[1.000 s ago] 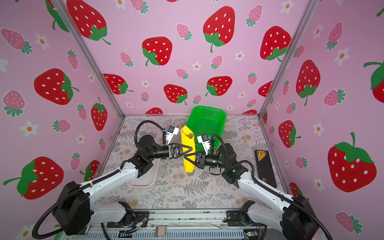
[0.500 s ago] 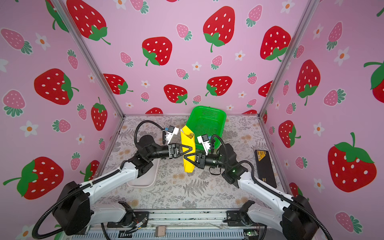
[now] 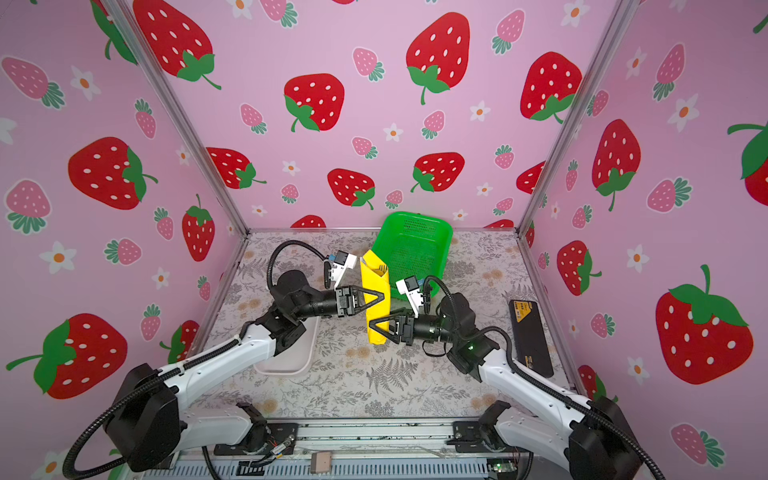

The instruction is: Place the utensils on the paper napkin and roll it up

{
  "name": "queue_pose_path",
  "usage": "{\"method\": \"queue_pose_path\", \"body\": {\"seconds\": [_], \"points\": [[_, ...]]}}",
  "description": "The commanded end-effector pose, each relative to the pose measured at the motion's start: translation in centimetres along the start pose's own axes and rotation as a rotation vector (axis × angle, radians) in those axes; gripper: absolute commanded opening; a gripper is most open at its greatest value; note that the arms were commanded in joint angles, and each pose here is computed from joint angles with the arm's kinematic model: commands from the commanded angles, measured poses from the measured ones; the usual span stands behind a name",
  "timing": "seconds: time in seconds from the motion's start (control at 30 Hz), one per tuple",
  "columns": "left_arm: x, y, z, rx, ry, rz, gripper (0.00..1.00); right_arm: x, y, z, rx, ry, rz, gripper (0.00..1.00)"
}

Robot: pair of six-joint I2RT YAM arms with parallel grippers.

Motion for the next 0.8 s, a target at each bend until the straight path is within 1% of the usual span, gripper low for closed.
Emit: {"method": "queue_pose_path", "body": {"seconds": [0.0,0.2,0.47,0.53,0.63,0.73,0.77], "points": [[-0.3,-2.6,0.5,0.078,-0.017,-0.069,0.12,-0.6,0.9,-0.2,-0.042,0.009,0.038,0.51],[-0.3,-2.7,0.6,0.078,-0.024,-0.07,0.12,-0.8,1.2,-1.1,-0.063,0.053,0.066,0.51],[-0.4,-3.0,0.8,0.081,-0.028,-0.075,0.11,-0.7,0.3,-2.4,-0.047,0.094,0.046,0.37],[-0.4,-2.9,0.8,0.081,-0.03,-0.075,0.11,-0.7,0.2,-2.6,-0.045,0.097,0.044,0.31],[-0.5,-2.8,0.8,0.079,-0.032,-0.073,0.11,-0.9,0.3,-2.8,-0.047,0.102,0.052,0.27],[-0.6,-2.8,0.8,0.078,-0.035,-0.072,0.11,-1.0,0.2,-3.1,-0.05,0.108,0.038,0.28],[-0.6,-2.8,0.8,0.079,-0.036,-0.073,0.11,-1.1,0.2,-3.2,-0.05,0.113,0.033,0.31]]}}
Point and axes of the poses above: each gripper's point midway between its finger pads, its own x axis out along the fingers, its own y axis along the line the jaws close on, z = x × y, the point moved 7 cm from there along -x, back along the fingers, and after that the axes turned 15 degrees about -x, right-handed, at the moved point
